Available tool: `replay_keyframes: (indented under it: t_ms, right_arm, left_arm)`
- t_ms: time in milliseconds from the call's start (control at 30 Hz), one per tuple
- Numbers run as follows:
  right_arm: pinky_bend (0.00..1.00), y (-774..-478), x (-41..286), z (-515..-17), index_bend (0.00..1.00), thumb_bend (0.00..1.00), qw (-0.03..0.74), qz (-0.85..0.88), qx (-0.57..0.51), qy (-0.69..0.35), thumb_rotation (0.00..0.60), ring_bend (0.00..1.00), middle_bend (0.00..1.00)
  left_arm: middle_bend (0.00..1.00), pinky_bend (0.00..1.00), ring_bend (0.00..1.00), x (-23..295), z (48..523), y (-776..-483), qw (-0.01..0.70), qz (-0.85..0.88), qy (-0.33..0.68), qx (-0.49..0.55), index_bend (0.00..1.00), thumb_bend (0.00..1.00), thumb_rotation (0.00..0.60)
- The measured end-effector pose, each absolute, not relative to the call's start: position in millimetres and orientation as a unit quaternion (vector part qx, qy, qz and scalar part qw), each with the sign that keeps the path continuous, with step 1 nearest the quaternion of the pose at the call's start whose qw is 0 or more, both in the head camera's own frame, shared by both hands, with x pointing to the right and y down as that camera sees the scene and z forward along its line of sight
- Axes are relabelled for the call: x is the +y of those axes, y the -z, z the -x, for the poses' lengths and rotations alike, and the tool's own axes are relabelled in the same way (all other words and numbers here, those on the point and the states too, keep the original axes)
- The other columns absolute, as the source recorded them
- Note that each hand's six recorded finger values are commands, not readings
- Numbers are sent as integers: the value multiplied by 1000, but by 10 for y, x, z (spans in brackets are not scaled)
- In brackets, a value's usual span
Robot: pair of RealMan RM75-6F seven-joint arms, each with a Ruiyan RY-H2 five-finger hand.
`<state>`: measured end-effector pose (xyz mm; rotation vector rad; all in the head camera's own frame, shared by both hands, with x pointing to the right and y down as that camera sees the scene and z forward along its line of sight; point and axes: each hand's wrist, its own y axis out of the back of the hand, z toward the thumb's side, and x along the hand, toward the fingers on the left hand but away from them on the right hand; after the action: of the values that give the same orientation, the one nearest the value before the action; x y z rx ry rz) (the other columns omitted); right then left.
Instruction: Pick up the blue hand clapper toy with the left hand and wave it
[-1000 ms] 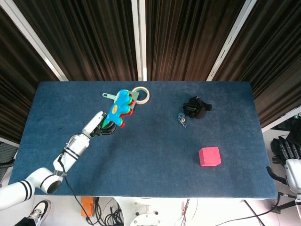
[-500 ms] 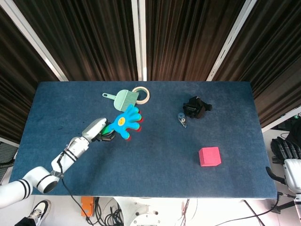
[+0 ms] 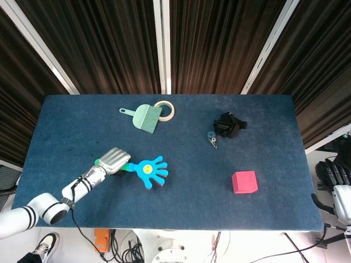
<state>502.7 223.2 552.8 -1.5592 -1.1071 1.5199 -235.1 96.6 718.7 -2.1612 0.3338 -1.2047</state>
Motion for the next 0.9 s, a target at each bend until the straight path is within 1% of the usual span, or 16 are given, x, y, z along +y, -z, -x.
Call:
replay_keyframes:
  t_ms: [100, 200, 300, 333, 433, 533, 633, 700, 800, 900]
  right_arm:
    - [0, -5532, 2232, -5031, 0, 223, 341, 600, -426, -586, 600, 0, 0]
    - [0, -5542, 2226, -5020, 0, 223, 341, 601, -425, -585, 600, 0, 0]
    - [0, -5552, 2221, -5004, 0, 224, 341, 603, -423, -584, 600, 0, 0]
    - [0, -5556, 2221, -5002, 0, 224, 341, 603, -423, -584, 600, 0, 0]
    - [0, -5567, 2217, -4994, 0, 223, 341, 604, -421, -585, 600, 0, 0]
    - [0, -5574, 2217, -4982, 0, 224, 341, 605, -420, -585, 600, 0, 0]
    - [0, -5571, 2218, -4972, 0, 225, 340, 607, -419, -584, 600, 0, 0]
    - [0, -5568, 2220, -4976, 0, 228, 338, 608, -419, -584, 600, 0, 0]
    - [0, -5572, 2224, -4990, 0, 228, 336, 607, -419, -586, 600, 0, 0]
    - [0, -5576, 2230, -5002, 0, 230, 334, 607, -419, -587, 600, 0, 0]
  left_arm:
    - [1000, 1000, 1000, 902, 2285, -7082, 244, 847, 433, 189, 1000, 695, 600]
    - [1000, 1000, 1000, 785, 2218, -6920, 130, 872, 380, 278, 1000, 694, 600]
    - [1000, 1000, 1000, 614, 2189, -6706, -15, 880, 291, 375, 1000, 694, 600]
    - [1000, 1000, 1000, 566, 2191, -6646, -53, 878, 264, 396, 1000, 694, 600]
    - [1000, 1000, 1000, 460, 2210, -6507, -154, 865, 188, 439, 1000, 695, 600]
    - [1000, 1000, 1000, 418, 2223, -6437, -209, 854, 143, 453, 1000, 695, 600]
    - [1000, 1000, 1000, 428, 2219, -6425, -222, 855, 131, 449, 1000, 695, 600]
    - [1000, 1000, 1000, 455, 2210, -6441, -211, 862, 139, 439, 1000, 695, 600]
    - [1000, 1000, 1000, 525, 2194, -6502, -155, 880, 175, 412, 1000, 695, 600]
    - [1000, 1000, 1000, 624, 2182, -6603, -56, 899, 233, 368, 1000, 695, 600]
